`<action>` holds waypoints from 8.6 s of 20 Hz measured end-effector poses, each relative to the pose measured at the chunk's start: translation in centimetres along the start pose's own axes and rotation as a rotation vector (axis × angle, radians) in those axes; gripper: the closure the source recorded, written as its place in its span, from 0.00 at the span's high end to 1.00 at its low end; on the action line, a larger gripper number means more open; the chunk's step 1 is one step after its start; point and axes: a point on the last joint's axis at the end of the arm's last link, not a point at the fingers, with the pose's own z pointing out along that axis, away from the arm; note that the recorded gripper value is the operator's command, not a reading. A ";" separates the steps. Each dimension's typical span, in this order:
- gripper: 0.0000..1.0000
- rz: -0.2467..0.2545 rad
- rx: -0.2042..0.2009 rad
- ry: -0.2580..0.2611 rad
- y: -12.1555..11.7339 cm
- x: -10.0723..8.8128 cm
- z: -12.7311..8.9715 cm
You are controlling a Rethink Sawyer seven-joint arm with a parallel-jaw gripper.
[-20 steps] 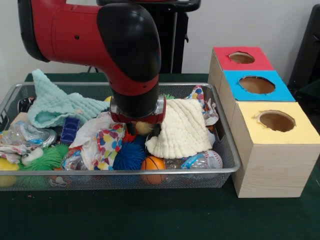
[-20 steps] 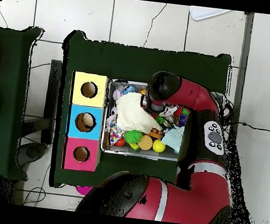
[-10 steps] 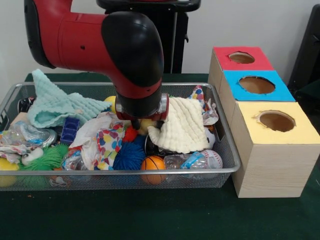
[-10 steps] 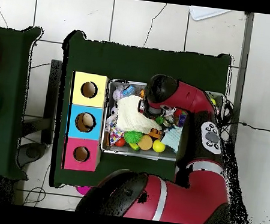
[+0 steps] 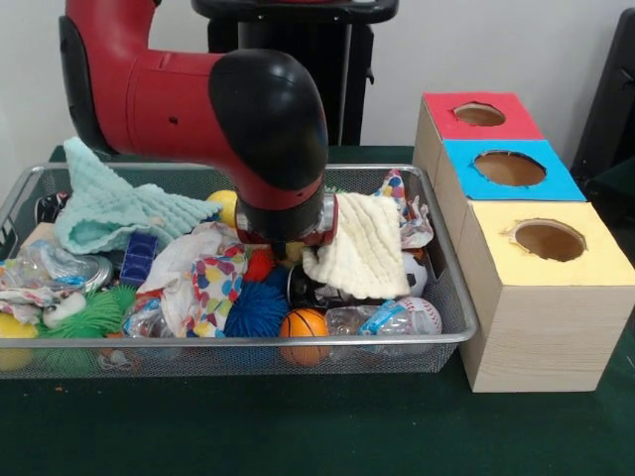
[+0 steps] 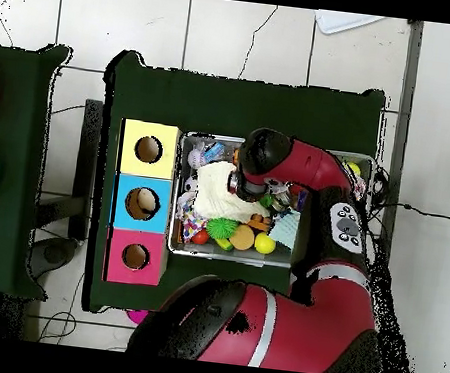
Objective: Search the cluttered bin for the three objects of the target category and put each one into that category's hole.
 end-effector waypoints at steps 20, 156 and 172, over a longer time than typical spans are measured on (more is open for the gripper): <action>0.00 -0.018 0.045 0.067 2.3 4.0 -4.6; 0.00 0.501 0.086 -0.666 8.6 14.7 -0.5; 0.00 0.475 0.063 -0.445 14.2 20.9 -9.9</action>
